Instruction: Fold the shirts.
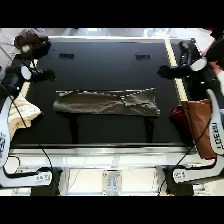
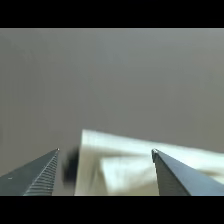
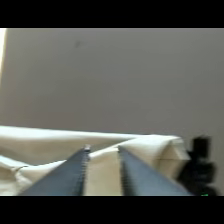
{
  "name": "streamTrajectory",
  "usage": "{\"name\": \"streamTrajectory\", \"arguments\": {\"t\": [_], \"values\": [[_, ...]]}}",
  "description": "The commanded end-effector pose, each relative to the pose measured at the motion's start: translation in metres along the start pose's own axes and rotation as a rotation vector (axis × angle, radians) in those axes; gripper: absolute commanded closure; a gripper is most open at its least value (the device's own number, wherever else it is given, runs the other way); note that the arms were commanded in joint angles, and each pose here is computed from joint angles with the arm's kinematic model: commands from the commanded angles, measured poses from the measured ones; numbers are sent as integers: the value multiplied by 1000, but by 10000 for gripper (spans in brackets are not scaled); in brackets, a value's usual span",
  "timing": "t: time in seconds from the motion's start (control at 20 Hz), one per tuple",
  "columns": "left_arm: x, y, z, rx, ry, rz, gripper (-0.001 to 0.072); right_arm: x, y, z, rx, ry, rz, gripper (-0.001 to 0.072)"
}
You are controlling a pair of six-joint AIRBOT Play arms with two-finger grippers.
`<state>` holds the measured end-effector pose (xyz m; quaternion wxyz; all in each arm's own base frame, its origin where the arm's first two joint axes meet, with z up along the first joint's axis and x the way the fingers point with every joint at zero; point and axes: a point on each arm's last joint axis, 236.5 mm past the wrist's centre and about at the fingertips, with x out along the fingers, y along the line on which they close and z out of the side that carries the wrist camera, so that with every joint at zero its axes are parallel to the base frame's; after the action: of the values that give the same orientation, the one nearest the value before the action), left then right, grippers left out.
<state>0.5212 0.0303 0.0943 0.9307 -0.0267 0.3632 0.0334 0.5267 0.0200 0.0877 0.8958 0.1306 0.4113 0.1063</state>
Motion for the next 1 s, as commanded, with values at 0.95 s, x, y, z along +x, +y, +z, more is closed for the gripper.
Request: {"name": "streamTrajectory", "arguments": {"t": [0.95], "values": [[1, -271, -69, 612, 312, -329, 77, 58, -66, -144, 496, 487, 386, 110]]}}
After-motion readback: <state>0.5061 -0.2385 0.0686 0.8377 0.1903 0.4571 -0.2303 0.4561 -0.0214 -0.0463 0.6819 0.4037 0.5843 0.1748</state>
